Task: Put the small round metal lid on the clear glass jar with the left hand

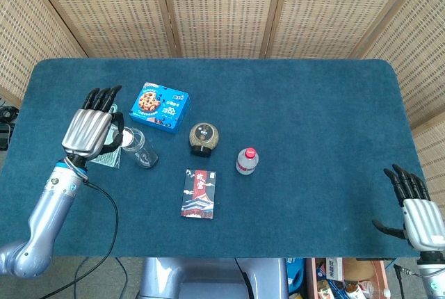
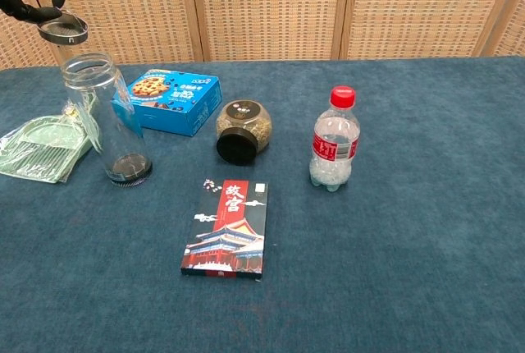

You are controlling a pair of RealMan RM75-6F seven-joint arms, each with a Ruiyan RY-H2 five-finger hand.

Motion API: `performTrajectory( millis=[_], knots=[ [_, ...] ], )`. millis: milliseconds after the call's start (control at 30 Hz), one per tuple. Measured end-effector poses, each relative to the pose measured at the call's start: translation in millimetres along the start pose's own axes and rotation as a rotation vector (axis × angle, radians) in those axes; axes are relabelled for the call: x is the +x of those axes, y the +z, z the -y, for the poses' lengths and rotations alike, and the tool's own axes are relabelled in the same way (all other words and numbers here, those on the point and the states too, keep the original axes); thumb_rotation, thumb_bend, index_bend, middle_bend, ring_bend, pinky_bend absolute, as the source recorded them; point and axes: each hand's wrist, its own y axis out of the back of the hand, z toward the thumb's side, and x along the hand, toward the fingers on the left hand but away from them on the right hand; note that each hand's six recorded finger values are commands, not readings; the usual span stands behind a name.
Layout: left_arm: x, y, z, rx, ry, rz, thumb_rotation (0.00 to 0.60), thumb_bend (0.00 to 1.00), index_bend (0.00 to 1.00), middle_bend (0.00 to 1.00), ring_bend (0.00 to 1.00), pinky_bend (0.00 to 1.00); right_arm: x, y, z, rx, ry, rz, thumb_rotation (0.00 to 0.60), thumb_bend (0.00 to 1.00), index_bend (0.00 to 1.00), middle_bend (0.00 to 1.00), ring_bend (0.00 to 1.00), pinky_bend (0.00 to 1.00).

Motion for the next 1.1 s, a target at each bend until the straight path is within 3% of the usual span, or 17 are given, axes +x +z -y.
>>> performTrajectory(
  millis=[467,933,1100],
  knots=[
    [12.3,-5.1,24.4,-0.042,-0.028,-0.018,0.600,0.41,0.62,0.00,0.00,0.00,-1.6,-1.5,1.2,-0.001,0.003,0.006,0.600,0.05,0.04,0.00,0.00,0.00],
    [16.9,-2.3,35.0,-0.053,-0.031,-0.006,0.600,0.41,0.62,0.00,0.00,0.00,-2.7,-2.7,1.7,-0.002,0.005,0.016,0.600,0.05,0.04,0.00,0.00,0.00],
    [15.8,-3.4,36.5,-0.050,-0.038,-0.012,0.600,0.41,0.53,0.00,0.00,0.00,-2.4,-2.6,1.3,-0.003,0.004,0.014,0.600,0.05,0.04,0.00,0.00,0.00]
  ],
)
